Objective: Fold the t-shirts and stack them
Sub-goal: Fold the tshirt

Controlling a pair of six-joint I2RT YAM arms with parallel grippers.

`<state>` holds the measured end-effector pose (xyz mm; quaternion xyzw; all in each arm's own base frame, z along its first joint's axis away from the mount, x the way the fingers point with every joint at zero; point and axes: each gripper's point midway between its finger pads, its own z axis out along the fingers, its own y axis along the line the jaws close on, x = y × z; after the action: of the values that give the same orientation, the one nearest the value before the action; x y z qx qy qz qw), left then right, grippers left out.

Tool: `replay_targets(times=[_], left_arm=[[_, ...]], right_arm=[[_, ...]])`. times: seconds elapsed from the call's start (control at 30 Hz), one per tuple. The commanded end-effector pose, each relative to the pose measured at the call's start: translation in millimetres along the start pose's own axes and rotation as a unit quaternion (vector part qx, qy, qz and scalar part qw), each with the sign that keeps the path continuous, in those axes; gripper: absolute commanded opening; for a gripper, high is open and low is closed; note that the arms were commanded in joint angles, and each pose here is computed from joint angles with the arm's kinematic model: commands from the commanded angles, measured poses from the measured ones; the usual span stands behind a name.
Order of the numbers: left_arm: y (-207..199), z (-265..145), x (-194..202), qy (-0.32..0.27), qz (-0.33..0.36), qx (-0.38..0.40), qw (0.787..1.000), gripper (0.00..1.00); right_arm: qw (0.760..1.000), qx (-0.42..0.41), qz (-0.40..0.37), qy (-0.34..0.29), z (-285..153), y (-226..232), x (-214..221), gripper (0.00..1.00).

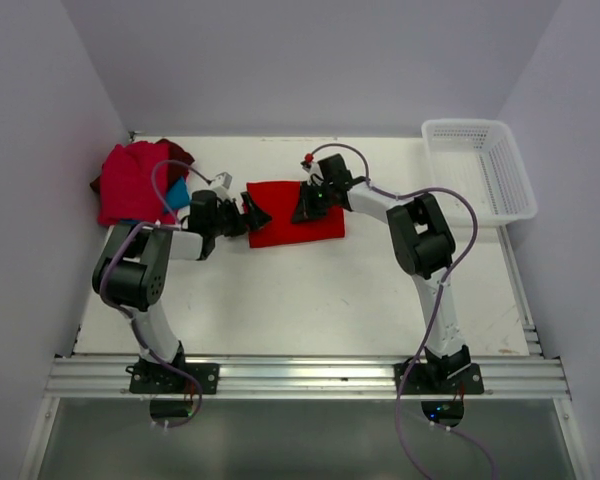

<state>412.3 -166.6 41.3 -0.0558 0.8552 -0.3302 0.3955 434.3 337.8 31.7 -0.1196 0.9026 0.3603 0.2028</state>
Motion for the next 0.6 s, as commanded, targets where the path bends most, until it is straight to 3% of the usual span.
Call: replay_targets(times=[0.0, 0.27, 0.57], left_arm=[[27.8, 3.5, 42.7, 0.063, -0.039, -0.04, 0.996, 1.0], [41.9, 35.7, 51.9, 0.095, -0.06, -0.063, 0.992, 1.0], [-9.0, 79.7, 51.4, 0.119, -0.063, 0.006, 0.991, 1.0]], right_arm=[[1.0, 0.002, -0.001, -0.012, -3.0, 2.1, -9.0, 0.0], [1.0, 0.012, 0.01, -0.009, -0.7, -9.8, 8.1, 0.0], [1.0, 0.012, 0.009, -0.008, -8.3, -8.1, 14.8, 0.0]])
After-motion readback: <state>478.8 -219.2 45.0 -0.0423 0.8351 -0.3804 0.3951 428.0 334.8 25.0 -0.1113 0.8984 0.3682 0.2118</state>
